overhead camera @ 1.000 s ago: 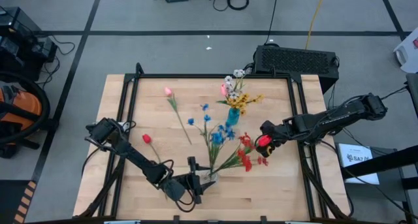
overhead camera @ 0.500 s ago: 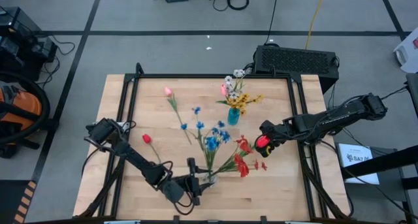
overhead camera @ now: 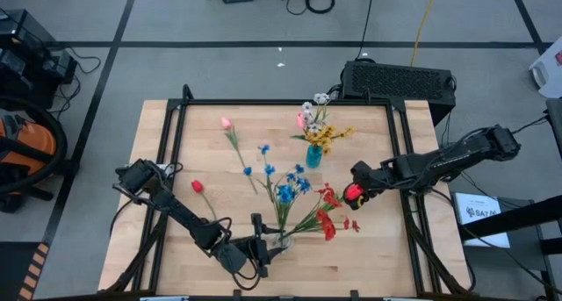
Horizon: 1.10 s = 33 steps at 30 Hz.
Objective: Sort flowers into vase by color
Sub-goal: Adjust the transparent vase
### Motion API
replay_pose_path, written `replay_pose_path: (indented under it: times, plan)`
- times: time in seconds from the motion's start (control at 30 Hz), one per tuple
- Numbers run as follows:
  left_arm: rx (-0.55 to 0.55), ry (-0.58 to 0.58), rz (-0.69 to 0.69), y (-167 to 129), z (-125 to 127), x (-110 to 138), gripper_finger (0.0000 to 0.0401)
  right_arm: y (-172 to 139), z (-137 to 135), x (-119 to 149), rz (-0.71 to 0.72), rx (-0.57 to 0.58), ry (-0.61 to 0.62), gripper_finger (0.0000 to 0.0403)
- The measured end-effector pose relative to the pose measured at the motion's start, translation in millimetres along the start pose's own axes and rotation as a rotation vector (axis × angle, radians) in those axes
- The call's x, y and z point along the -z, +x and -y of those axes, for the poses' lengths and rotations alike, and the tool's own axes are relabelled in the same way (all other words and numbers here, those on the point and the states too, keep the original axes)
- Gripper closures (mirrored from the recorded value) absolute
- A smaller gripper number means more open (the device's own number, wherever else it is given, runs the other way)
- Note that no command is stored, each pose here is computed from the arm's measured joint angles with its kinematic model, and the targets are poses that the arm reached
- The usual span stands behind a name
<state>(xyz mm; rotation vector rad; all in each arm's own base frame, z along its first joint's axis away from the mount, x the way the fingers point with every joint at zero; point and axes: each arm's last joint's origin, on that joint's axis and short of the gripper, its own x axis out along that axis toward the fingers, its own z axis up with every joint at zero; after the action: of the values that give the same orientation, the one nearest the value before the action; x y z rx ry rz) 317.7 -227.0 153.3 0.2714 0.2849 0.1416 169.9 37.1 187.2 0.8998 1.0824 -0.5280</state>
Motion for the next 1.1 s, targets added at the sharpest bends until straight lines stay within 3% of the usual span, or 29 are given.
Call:
replay_pose_path:
  times: [0.1, 0.23, 0.4, 0.63, 0.87, 1.1]
  plan:
    - [0.002, -0.002, 0.001, -0.5, 0.6, -0.2, 0.0169, -1.0, 9.1, 9.4, -0.027, 0.12, 0.032, 0.0253]
    - [0.001, -0.006, 0.004, -0.5, 0.6, -0.7, 0.0168, -6.8, 27.1, 17.1, -0.081, 0.301, 0.044, 0.0316]
    - [0.001, -0.008, 0.007, -0.3, 0.5, -1.2, 0.0168, -18.8, 30.4, 13.9, -0.042, 0.228, 0.072, 0.0393]
    - [-0.002, -0.016, 0.014, -0.6, 0.6, -2.2, 0.0168, -48.9, 31.7, 9.2, 0.011, 0.055, 0.133, 0.04]
    - [-0.042, -0.018, 0.015, -0.4, -0.6, -2.2, 0.0189, -72.1, 2.1, -2.0, 0.034, -0.142, 0.109, 0.0402]
    - [-0.052, -0.036, 0.028, 0.4, -1.6, -3.8, 0.0206, -32.3, -21.2, -1.7, -0.14, -0.031, -0.006, 0.0402]
